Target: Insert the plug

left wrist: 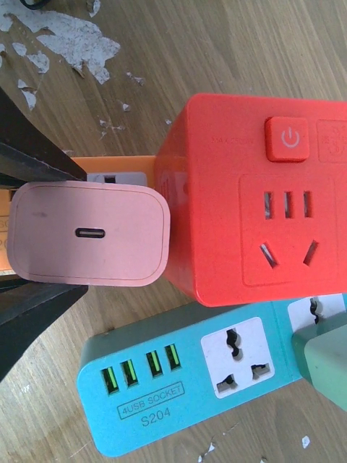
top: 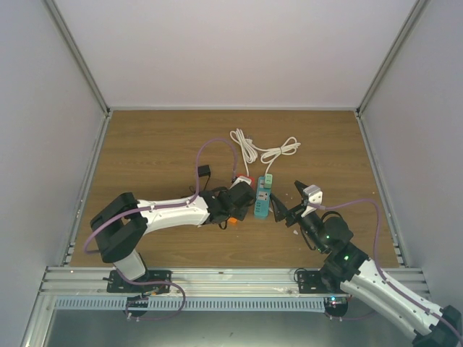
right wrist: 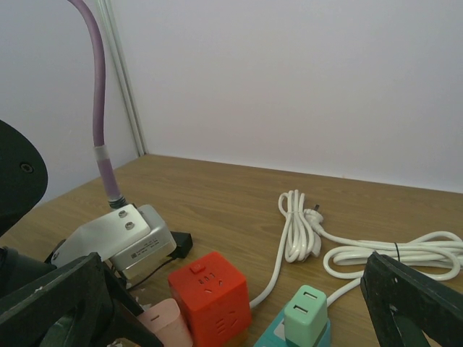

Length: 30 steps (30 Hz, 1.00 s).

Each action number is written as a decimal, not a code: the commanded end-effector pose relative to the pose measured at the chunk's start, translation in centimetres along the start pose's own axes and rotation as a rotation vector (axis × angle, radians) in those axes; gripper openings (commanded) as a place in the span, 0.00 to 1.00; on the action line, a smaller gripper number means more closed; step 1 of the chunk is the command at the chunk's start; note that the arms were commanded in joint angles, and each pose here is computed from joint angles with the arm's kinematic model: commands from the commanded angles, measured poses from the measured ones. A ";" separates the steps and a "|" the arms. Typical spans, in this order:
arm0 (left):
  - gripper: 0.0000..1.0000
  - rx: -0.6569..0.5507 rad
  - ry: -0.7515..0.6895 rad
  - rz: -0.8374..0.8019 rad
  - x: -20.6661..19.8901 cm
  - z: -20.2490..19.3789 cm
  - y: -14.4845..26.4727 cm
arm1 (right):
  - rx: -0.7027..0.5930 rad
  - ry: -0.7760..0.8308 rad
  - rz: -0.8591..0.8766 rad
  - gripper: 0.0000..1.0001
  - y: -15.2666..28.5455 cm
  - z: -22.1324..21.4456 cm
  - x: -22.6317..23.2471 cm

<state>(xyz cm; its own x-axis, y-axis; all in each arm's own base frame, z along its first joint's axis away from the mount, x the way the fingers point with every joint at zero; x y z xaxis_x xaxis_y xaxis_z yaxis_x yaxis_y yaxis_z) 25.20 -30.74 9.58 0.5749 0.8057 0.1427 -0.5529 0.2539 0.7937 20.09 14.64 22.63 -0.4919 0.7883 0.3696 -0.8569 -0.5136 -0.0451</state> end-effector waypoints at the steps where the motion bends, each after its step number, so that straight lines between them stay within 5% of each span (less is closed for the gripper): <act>1: 0.00 0.167 -0.010 -0.037 -0.1 -5.3 -2.3 | 0.001 -0.007 -0.022 0.99 0.1 -0.3 -0.6; 30: 0.00 0.265 -0.034 0.041 0.2 -9.3 -3.6 | -0.003 -0.009 -0.022 0.99 0.2 -0.3 -0.6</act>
<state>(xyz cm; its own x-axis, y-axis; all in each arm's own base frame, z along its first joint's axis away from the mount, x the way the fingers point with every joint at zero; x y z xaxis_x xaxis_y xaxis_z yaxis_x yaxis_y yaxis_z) 25.35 -30.86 7.77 0.5451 0.8292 0.1234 -0.5720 0.2602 0.7779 20.05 14.52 22.64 -0.4896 0.7893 0.3704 -0.8586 -0.5105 -0.0470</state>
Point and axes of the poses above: each gripper's point midway between its finger pads, its own y axis back along the fingers, its own x axis along the line the jaws close on, z = x × y, the point moved 2 cm from there along y, back along the fingers, and after that the axes turned 15 degrees about -y, right-handed, at the moved point
